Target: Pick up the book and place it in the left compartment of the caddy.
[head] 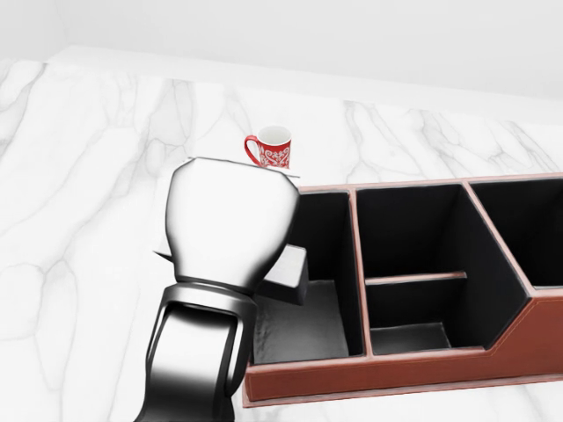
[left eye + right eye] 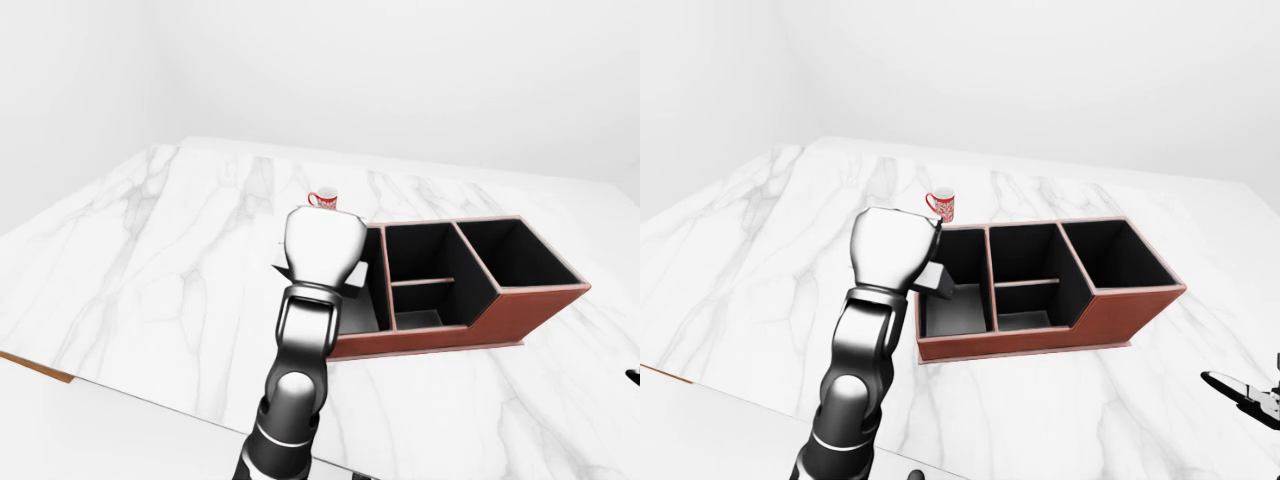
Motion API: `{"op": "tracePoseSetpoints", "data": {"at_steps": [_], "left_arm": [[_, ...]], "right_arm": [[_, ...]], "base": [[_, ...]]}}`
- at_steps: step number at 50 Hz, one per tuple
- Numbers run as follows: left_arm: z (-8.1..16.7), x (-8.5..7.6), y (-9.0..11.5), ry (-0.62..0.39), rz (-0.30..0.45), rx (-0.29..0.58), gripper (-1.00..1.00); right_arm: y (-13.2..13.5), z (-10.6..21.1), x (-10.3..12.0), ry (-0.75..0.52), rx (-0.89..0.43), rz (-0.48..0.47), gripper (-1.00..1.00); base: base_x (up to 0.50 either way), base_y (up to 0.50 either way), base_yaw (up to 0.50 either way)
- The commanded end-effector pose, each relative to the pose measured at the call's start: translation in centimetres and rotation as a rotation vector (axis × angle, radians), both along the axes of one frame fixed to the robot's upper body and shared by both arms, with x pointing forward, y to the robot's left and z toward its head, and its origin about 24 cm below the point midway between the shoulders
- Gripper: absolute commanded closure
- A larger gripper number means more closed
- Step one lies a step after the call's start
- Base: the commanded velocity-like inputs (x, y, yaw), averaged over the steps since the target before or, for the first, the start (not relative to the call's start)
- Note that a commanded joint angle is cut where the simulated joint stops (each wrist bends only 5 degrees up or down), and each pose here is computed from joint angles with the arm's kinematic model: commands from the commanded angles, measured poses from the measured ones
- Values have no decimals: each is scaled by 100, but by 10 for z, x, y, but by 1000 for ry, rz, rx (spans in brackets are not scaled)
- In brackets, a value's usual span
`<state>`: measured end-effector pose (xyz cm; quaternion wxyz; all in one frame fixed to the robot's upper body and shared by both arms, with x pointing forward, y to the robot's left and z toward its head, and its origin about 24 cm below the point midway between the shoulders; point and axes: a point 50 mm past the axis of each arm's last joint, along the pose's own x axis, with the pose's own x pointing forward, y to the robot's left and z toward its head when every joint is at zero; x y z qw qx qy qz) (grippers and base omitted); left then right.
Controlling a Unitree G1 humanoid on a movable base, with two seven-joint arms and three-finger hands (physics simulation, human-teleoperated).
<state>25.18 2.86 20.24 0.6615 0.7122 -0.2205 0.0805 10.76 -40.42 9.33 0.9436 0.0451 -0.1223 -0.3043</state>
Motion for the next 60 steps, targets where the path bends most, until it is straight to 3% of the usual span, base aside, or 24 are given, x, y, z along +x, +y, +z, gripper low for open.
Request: {"op": "tracePoseSetpoints", "data": {"at_steps": [1,17,40,60], "left_arm": [[5,-2,-3,-35,-18,-15,100],[5,-2,-3,-35,-18,-15,100],[11,3,-29,-32,-78,3,100],[-5,13,-42,8,-128,10,100]], "right_arm": [[0,0,0,5,0,-6,-100],[0,0,0,5,0,-6,-100],[0,0,0,6,2,-7,-100],[-1,-2,1,4,0,-5,-100]], "base": [[0,0,0],[0,0,0],[0,0,0],[0,0,0]]}}
